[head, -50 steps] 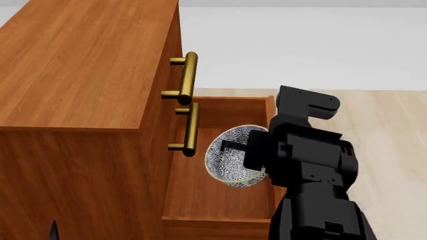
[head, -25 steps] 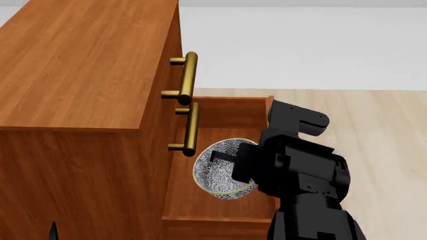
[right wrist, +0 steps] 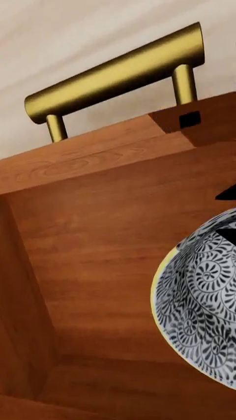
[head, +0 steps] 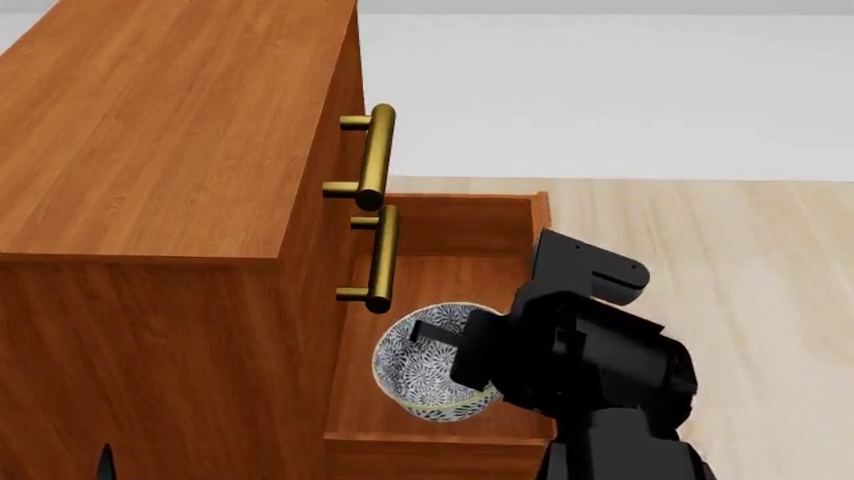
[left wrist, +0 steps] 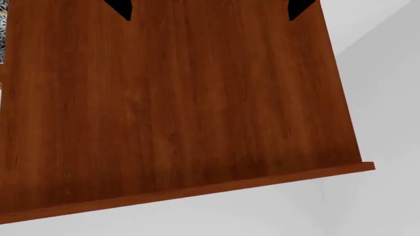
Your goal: Put the bowl in the bottom drawer of the cabinet.
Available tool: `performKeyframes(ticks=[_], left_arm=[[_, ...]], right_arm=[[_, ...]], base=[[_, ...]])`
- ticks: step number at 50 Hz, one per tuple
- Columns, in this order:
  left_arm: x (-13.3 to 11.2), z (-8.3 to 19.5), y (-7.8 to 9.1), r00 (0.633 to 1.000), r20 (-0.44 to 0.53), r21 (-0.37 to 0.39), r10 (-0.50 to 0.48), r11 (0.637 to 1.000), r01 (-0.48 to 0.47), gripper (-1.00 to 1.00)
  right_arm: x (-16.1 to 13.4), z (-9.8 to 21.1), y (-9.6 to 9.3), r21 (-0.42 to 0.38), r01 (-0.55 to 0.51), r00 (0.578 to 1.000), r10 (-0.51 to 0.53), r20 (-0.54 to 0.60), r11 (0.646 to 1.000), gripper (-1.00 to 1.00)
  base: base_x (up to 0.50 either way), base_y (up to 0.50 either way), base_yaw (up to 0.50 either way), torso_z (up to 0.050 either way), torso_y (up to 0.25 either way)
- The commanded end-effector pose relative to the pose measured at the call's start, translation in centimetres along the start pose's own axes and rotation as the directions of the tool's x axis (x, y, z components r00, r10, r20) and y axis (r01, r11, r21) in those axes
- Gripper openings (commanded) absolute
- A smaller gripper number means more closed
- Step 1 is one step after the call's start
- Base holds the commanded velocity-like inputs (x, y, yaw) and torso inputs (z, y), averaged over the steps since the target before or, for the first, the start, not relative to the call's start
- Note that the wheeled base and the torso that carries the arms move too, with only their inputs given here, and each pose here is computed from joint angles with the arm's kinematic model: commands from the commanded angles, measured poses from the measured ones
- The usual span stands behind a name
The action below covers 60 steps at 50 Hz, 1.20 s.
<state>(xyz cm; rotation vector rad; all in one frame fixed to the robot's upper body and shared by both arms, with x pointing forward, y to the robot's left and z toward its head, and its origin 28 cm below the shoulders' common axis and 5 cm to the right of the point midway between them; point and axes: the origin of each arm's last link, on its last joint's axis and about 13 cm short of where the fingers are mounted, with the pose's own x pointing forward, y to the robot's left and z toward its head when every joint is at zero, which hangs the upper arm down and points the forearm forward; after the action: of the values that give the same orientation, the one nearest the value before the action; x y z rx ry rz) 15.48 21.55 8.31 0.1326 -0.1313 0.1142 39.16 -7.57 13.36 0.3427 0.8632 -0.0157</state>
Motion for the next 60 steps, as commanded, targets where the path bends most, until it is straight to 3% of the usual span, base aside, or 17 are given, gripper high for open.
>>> performKeyframes(ticks=[1, 2, 3, 44, 60], left_arm=[[0.1, 0.0, 0.1, 1.0, -0.001, -0.001, 0.002, 1.0, -0.002, 1.0], [0.1, 0.0, 0.1, 1.0, -0.001, -0.001, 0.003, 1.0, -0.003, 1.0], [0.1, 0.0, 0.1, 1.0, 0.0, -0.002, 0.003, 1.0, -0.003, 1.0], [0.1, -0.1, 0.0, 1.0, -0.001, 0.0, 0.0, 1.0, 0.0, 1.0], [0.1, 0.0, -0.1, 1.0, 0.0, 0.004, 0.0, 1.0, 0.0, 1.0]], right_arm=[[0.1, -0.1, 0.1, 0.013, -0.015, 1.0, 0.015, -0.001, 1.0, -1.0], [0.1, -0.1, 0.1, 0.018, -0.015, 1.0, 0.016, -0.003, 1.0, -1.0], [0.1, -0.1, 0.1, 0.016, -0.014, 1.0, 0.014, -0.001, 1.0, 1.0], [-2.1, 3.8, 0.7, -0.1, 0.042, 0.988, -0.027, 0.153, 0.994, 1.0], [-2.6, 5.0, -0.6, -0.122, 0.106, 0.973, -0.077, 0.217, 0.987, 1.0]], base=[[0.0, 0.0, 0.0, 0.0, 0.0], [0.0, 0.0, 0.0, 0.0, 0.0], [0.0, 0.0, 0.0, 0.0, 0.0], [0.0, 0.0, 0.0, 0.0, 0.0], [0.0, 0.0, 0.0, 0.0, 0.0]])
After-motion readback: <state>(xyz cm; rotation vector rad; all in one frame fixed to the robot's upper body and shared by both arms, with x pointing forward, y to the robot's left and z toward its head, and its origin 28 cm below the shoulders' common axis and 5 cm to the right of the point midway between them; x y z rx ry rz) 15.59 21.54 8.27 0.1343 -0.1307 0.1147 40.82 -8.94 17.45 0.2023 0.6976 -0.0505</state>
